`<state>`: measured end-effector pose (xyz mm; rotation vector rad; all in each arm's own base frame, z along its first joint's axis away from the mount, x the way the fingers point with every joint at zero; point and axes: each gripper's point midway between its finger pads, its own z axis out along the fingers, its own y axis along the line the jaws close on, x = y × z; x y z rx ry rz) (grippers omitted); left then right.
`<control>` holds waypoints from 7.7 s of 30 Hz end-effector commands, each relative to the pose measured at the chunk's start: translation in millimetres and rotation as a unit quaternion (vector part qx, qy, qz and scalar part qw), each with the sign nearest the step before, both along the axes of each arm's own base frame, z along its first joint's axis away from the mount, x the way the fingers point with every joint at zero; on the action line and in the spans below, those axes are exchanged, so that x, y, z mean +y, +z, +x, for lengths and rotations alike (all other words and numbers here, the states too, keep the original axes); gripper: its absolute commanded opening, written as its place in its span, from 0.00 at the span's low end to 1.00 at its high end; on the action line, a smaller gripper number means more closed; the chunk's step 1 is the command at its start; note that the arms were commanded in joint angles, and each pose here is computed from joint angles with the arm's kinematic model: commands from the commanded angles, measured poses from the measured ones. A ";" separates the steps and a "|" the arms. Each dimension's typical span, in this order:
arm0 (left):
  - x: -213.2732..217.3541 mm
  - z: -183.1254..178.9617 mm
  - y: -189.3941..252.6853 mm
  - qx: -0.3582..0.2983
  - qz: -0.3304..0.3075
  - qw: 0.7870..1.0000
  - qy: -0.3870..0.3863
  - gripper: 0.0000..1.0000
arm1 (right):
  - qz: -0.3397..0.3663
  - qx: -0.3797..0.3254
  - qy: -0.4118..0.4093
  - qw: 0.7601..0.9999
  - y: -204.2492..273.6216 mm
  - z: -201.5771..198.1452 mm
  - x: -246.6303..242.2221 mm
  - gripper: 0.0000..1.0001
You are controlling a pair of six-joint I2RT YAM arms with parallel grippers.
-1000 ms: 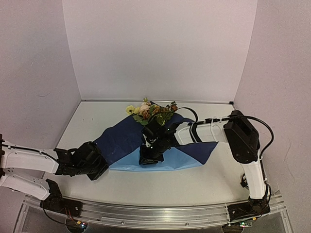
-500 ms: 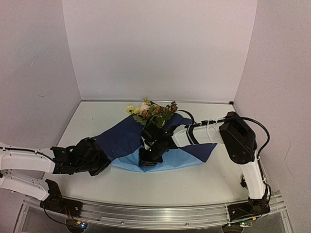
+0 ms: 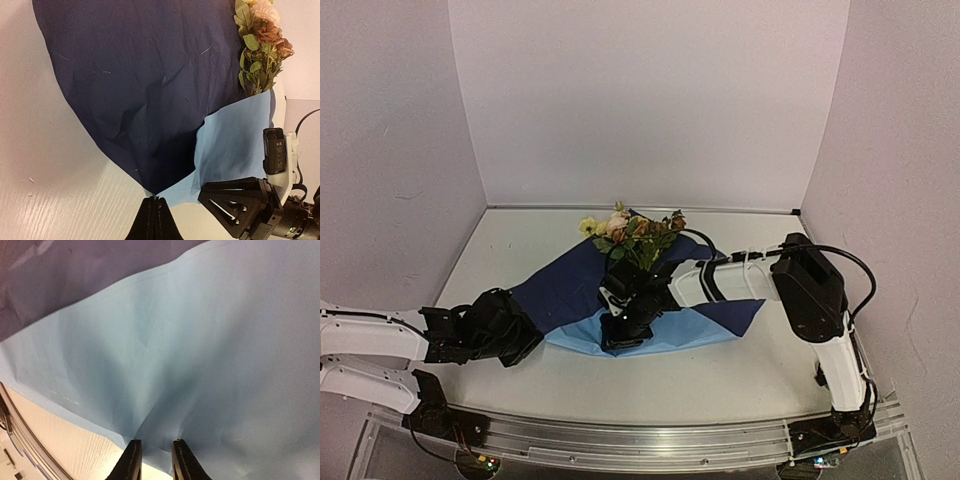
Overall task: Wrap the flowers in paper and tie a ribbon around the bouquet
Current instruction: Fold the 1/4-folded wrapping paper at the center of the board, then press the fold line of the 2/3-folded wrapping paper.
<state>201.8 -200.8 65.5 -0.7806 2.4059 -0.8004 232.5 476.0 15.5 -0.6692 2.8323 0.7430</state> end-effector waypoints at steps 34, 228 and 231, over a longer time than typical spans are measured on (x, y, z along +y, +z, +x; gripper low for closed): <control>-0.8 10.0 39.0 -0.075 0.031 0.996 -0.042 0.00 | 0.022 -0.003 0.053 0.998 62.3 -15.1 20.6 0.30; -157.1 -0.8 -47.7 -0.016 0.067 0.869 -0.489 0.00 | 0.070 0.134 -0.191 0.970 32.3 20.4 -108.6 0.22; -158.1 -0.6 -46.6 -0.017 0.067 0.869 -0.491 0.00 | 0.069 0.136 -0.186 0.971 30.0 13.7 -108.6 0.21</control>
